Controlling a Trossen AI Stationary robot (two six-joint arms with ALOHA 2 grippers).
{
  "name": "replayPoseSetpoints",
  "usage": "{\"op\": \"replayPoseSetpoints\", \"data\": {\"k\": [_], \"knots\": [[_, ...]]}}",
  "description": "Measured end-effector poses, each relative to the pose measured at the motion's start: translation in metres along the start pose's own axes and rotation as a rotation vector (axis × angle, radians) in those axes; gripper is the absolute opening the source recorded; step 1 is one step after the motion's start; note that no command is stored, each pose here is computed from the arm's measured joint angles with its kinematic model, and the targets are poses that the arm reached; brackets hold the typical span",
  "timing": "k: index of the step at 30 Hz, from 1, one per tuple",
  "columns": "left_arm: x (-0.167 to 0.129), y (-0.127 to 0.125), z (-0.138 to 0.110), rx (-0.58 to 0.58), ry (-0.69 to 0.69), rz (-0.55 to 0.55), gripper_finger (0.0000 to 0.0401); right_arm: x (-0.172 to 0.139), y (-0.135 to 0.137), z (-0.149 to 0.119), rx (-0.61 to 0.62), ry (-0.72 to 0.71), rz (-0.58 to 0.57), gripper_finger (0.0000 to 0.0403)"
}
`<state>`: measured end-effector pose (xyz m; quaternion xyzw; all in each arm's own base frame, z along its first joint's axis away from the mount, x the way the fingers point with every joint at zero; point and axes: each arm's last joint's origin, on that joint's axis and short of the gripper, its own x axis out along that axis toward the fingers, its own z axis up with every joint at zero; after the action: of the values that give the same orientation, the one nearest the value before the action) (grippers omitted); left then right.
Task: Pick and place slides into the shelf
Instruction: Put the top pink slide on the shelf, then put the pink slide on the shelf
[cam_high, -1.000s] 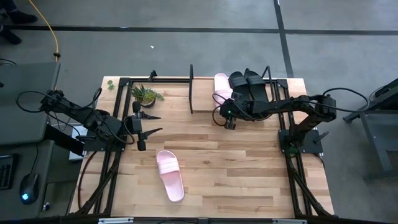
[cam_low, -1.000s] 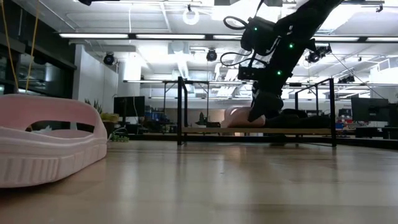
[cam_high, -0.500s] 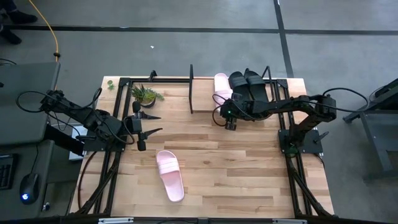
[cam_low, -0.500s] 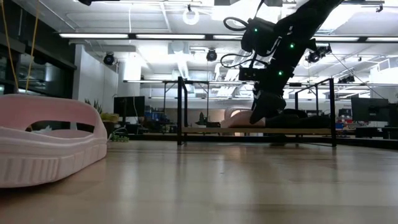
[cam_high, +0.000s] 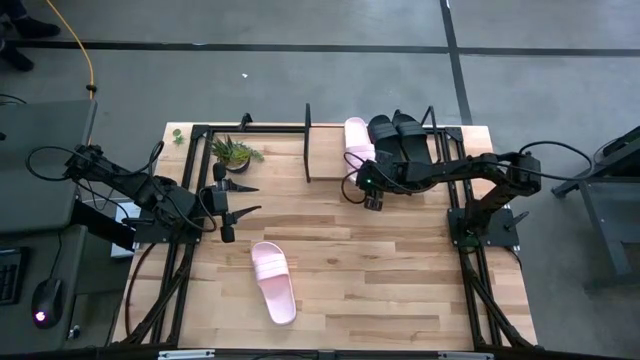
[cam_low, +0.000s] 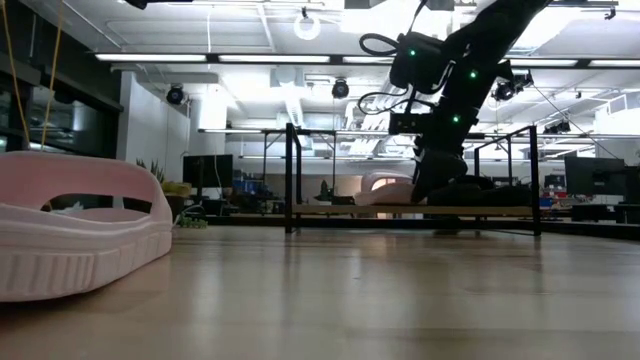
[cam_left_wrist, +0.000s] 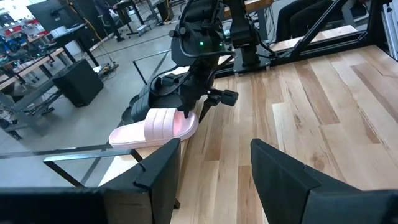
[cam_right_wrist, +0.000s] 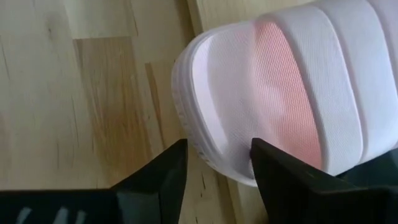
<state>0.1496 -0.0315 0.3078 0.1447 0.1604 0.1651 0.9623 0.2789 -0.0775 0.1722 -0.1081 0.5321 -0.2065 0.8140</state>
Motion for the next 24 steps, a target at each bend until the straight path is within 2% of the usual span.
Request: {"op": "replayPoseSetpoints", "data": {"k": [7,14,24], "knots": [[0.0,0.0,0.0,0.0,0.0,0.0,0.0177,-0.013,-0.003,0.015,0.017,-0.005,0.015,0.0168],[0.0,0.0,-0.001,0.001,0.005,-0.001,0.0177,-0.032,0.008,0.028,-0.002,-0.001,0.037,0.0168],[0.0,0.0,-0.001,-0.001,0.005,-0.001,0.0177,-0.057,0.023,0.05,-0.025,-0.08,0.064,0.0168]]}}
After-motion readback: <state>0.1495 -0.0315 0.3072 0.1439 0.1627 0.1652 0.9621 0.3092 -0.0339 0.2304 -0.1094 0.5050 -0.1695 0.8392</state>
